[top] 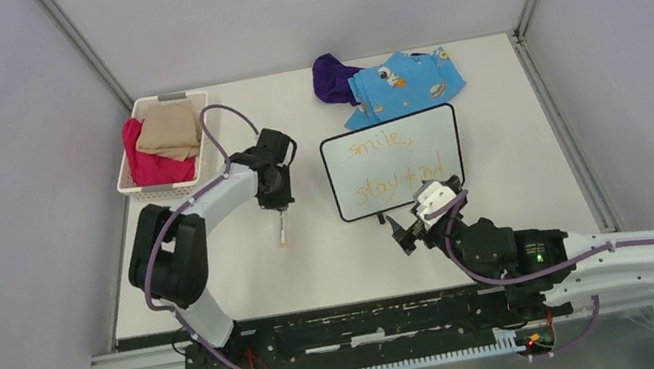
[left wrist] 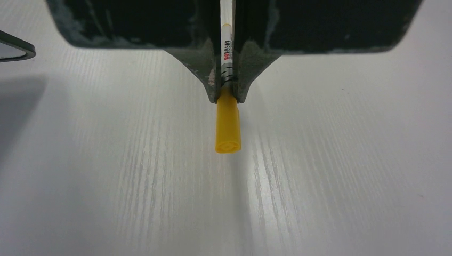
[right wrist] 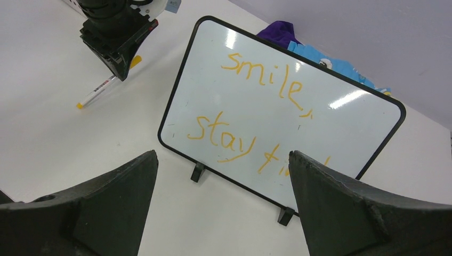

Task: Write a sentence on the whiteboard
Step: Place the whiteboard marker at the center of the board.

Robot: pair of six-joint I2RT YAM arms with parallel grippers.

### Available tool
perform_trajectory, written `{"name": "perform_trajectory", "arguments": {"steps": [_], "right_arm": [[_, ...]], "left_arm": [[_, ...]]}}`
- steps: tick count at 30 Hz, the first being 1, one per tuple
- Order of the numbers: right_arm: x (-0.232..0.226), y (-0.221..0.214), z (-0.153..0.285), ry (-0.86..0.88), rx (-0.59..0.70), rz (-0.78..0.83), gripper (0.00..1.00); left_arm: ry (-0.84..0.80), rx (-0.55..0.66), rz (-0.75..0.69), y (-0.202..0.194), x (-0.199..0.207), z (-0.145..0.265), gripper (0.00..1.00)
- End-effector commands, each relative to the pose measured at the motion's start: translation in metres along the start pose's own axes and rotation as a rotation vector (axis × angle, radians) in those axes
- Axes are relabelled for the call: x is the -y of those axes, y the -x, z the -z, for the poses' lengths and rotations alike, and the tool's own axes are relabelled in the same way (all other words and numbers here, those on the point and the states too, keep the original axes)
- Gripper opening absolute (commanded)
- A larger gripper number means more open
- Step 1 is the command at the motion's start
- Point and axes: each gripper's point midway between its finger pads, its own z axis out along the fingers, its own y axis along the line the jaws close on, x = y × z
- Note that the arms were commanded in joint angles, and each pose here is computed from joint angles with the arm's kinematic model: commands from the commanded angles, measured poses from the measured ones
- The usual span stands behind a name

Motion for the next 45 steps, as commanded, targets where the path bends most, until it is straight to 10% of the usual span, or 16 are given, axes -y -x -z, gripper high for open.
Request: {"name": "perform_trajectory", "arguments": {"steps": [1, 45], "right_arm": [[0.010, 0.007, 0.001, -0.051, 0.026, -0.030, 0.98], [0.013, 0.007, 0.000, -0.075, 0.032, -0.036, 0.98]], "left_arm": [[-0.042, 0.033, 0.027, 0.008, 0.007, -0.008, 0.02], [-0.047, -0.019, 0.045, -0.015, 0.001, -0.039, 0.32]]}}
